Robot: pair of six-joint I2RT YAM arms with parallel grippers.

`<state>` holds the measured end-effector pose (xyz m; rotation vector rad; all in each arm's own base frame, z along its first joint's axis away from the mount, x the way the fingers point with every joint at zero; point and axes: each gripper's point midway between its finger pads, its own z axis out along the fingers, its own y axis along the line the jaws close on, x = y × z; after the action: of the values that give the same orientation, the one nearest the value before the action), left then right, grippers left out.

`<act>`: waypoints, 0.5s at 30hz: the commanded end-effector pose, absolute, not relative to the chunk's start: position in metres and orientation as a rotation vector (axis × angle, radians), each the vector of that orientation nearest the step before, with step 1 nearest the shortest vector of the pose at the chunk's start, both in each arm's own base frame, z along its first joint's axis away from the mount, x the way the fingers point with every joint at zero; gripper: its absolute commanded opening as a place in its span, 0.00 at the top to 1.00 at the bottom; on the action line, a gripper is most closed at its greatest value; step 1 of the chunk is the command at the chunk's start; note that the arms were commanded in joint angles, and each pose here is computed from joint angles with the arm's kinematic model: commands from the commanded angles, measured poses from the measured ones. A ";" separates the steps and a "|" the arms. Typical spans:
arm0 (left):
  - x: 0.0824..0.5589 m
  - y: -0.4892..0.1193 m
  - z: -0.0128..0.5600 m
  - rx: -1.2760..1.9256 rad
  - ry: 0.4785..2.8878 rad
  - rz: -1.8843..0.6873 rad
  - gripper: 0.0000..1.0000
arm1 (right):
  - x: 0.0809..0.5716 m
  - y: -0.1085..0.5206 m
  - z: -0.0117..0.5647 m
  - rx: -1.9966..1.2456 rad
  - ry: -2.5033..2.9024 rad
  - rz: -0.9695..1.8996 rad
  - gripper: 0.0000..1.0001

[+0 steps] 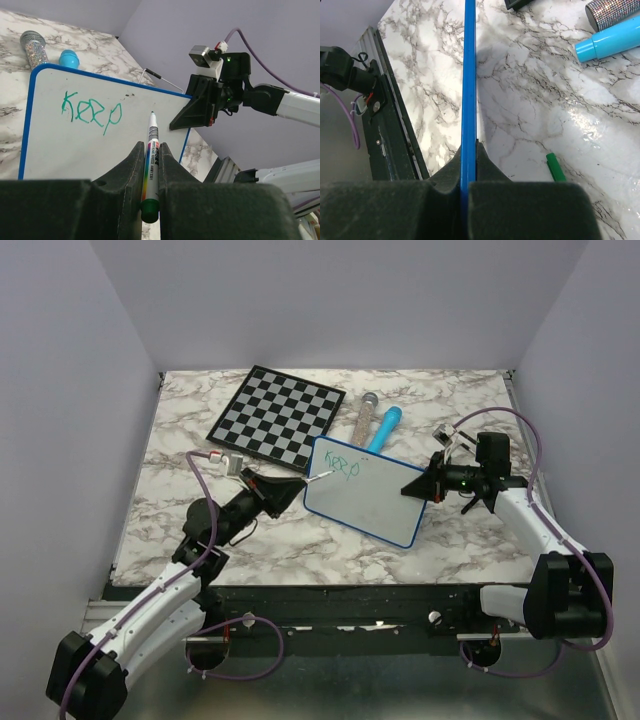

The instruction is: Write a sentence on the whiteboard

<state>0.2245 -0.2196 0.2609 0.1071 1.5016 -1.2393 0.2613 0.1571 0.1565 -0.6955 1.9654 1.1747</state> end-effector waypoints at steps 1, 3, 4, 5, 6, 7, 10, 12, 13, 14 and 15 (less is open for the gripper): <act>0.225 -0.218 0.251 0.112 1.518 -1.194 1.00 | 0.263 0.161 0.171 -0.737 1.912 1.187 0.99; 0.226 -0.219 0.248 0.111 1.525 -1.182 1.00 | 0.263 0.161 0.171 -0.733 1.915 1.192 0.99; 0.226 -0.220 0.247 0.118 1.527 -1.178 1.00 | 0.263 0.161 0.170 -0.734 1.914 1.193 0.99; 0.226 -0.221 0.246 0.121 1.526 -1.176 1.00 | 0.264 0.162 0.169 -0.732 1.919 1.198 0.99; 0.227 -0.222 0.246 0.124 1.526 -1.172 1.00 | 0.264 0.162 0.169 -0.732 1.919 1.200 0.99; 0.227 -0.224 0.244 0.127 1.532 -1.171 1.00 | 0.264 0.161 0.169 -0.730 1.919 1.199 0.99; 0.228 -0.228 0.242 0.138 1.535 -1.168 1.00 | 0.264 0.162 0.168 -0.727 1.922 1.206 0.99; 0.228 -0.231 0.242 0.147 1.533 -1.169 1.00 | 0.264 0.162 0.169 -0.726 1.921 1.209 0.99; 0.228 -0.234 0.239 0.147 1.545 -1.171 1.00 | 0.264 0.162 0.169 -0.728 1.921 1.210 0.99; 0.229 -0.235 0.239 0.151 1.541 -1.170 1.00 | 0.264 0.162 0.169 -0.725 1.922 1.210 0.99; 0.227 -0.238 0.240 0.159 1.540 -1.177 1.00 | 0.264 0.162 0.169 -0.724 1.922 1.212 0.99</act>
<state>0.2244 -0.2335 0.2348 0.1443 1.5746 -1.1961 0.2611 0.1577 0.1554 -0.6940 1.9677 1.1865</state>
